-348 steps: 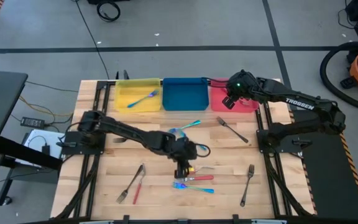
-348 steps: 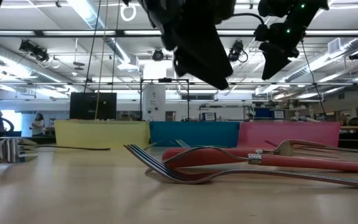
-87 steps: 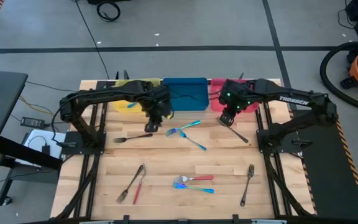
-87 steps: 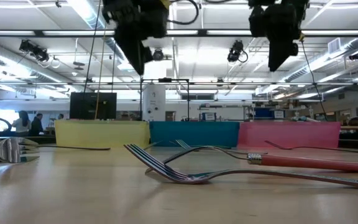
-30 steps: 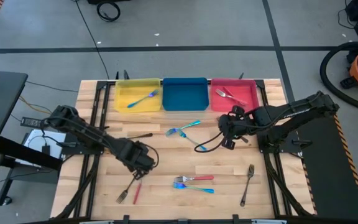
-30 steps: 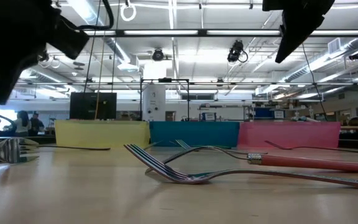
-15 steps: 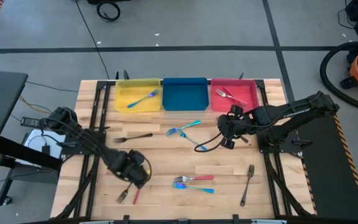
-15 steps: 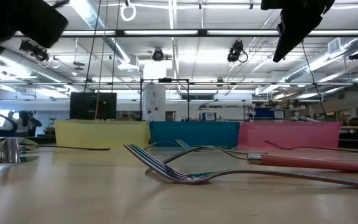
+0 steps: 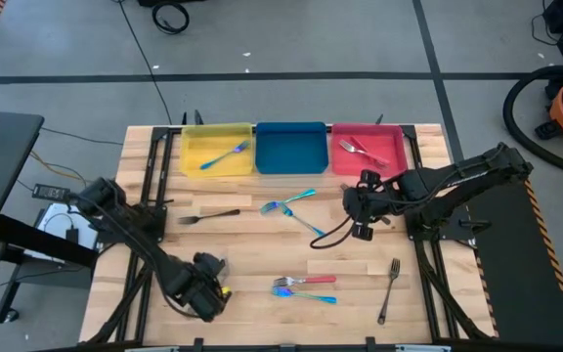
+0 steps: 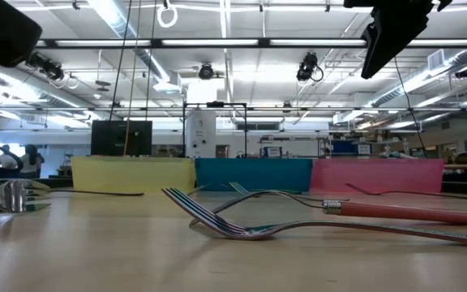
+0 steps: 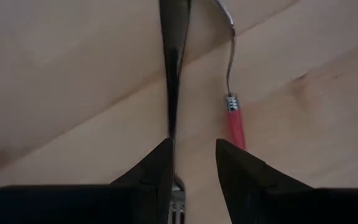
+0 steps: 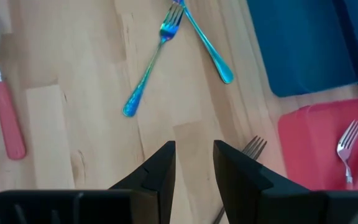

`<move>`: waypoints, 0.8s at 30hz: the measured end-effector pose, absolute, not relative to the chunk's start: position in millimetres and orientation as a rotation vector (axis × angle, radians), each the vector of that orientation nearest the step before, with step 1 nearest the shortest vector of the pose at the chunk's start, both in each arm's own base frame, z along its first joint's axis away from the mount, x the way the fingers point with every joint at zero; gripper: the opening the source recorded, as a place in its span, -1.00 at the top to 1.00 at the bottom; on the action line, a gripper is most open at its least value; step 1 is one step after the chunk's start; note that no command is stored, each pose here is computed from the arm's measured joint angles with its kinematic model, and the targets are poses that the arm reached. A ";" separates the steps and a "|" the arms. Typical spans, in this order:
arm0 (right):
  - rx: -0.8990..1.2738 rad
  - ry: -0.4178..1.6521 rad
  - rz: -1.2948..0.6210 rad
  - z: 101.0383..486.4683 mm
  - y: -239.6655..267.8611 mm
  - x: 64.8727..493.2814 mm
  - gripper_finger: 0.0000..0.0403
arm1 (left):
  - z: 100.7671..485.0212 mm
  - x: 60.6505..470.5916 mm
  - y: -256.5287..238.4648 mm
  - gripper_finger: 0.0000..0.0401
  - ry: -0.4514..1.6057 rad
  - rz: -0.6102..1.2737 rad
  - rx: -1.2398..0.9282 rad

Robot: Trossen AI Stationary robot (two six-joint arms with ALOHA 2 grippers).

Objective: Sort silverware by color (type)
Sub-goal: Put the black fork into the blue bin

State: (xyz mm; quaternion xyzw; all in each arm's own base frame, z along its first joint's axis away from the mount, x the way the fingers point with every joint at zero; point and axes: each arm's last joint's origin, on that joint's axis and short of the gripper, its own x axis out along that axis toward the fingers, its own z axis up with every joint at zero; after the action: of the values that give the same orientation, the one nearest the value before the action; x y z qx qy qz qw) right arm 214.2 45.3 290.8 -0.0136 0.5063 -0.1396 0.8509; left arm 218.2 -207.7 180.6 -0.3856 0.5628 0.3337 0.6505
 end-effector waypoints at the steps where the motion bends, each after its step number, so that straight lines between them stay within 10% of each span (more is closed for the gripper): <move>1: -0.030 1.066 -0.293 290.8 45.3 214.2 0.42 | 178.2 219.1 -209.0 0.40 1.286 0.764 -0.888; 24: -0.030 1.067 -0.292 290.8 45.3 214.3 0.42 | 156.0 224.4 -209.8 0.40 1.361 0.848 -0.871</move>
State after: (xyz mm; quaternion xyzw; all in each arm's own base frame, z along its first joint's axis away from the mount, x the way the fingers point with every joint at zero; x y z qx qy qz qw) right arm 214.3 45.3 290.8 -0.0141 0.5066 -0.1387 0.8509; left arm 224.4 -209.8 156.0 -0.3776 0.5898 0.3677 0.6118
